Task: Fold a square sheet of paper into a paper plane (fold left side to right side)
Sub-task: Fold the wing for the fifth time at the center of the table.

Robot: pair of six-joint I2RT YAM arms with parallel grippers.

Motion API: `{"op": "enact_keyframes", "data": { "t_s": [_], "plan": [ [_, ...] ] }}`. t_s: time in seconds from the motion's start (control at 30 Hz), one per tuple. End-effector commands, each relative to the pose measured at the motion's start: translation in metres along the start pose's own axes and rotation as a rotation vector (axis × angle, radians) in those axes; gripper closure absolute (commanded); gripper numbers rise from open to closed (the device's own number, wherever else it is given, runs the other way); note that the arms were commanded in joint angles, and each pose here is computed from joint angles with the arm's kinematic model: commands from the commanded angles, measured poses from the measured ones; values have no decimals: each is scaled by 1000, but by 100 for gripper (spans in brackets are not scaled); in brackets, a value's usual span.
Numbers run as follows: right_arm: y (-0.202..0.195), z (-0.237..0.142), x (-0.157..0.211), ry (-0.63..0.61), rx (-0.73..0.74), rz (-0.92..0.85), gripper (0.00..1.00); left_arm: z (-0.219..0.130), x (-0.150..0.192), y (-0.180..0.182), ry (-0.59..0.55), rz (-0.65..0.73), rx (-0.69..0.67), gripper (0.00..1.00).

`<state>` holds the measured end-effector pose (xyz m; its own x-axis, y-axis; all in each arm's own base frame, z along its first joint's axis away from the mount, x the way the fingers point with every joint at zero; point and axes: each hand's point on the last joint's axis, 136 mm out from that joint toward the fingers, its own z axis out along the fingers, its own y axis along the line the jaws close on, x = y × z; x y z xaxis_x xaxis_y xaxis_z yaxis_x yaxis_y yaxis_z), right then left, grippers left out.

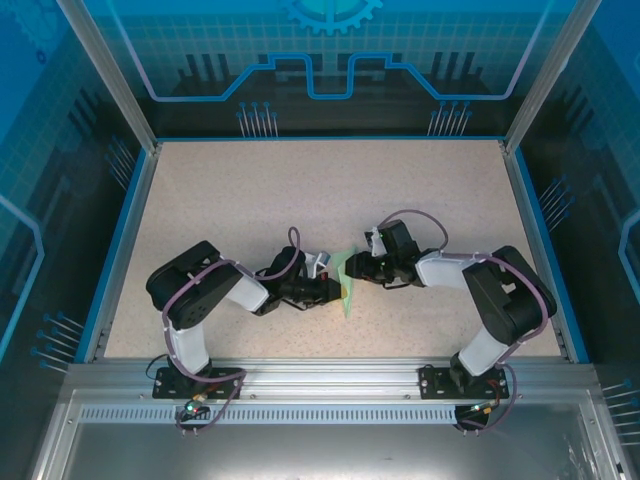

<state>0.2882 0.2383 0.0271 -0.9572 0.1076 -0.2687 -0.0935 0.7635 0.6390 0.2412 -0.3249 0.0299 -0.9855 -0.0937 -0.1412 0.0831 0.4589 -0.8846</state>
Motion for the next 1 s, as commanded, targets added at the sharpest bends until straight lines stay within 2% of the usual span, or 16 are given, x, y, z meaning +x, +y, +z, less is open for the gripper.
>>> {"op": "enact_keyframes", "data": {
  "t_s": [0.0, 0.37, 0.43, 0.53, 0.63, 0.83, 0.97],
  "plan": [
    [-3, 7, 6, 32, 34, -4, 56, -1, 4, 9, 9, -18, -6, 99],
    [-9, 11, 10, 61, 62, 7, 57, -6, 1, 2, -3, -4, 0, 90],
    [-10, 12, 10, 67, 65, 8, 57, -9, -1, 0, -7, 0, -1, 87],
    [-11, 13, 10, 71, 68, 10, 57, -12, -2, -4, -12, 8, -3, 78],
    [-11, 13, 11, 75, 68, 9, 57, -17, -4, -8, -18, 15, -1, 75],
    [-11, 13, 12, 80, 68, 7, 57, -30, -17, -6, -52, -2, -37, 66],
    [-10, 13, 12, 80, 67, 6, 57, -35, -31, 1, -70, -32, -40, 64]
  ]
}}
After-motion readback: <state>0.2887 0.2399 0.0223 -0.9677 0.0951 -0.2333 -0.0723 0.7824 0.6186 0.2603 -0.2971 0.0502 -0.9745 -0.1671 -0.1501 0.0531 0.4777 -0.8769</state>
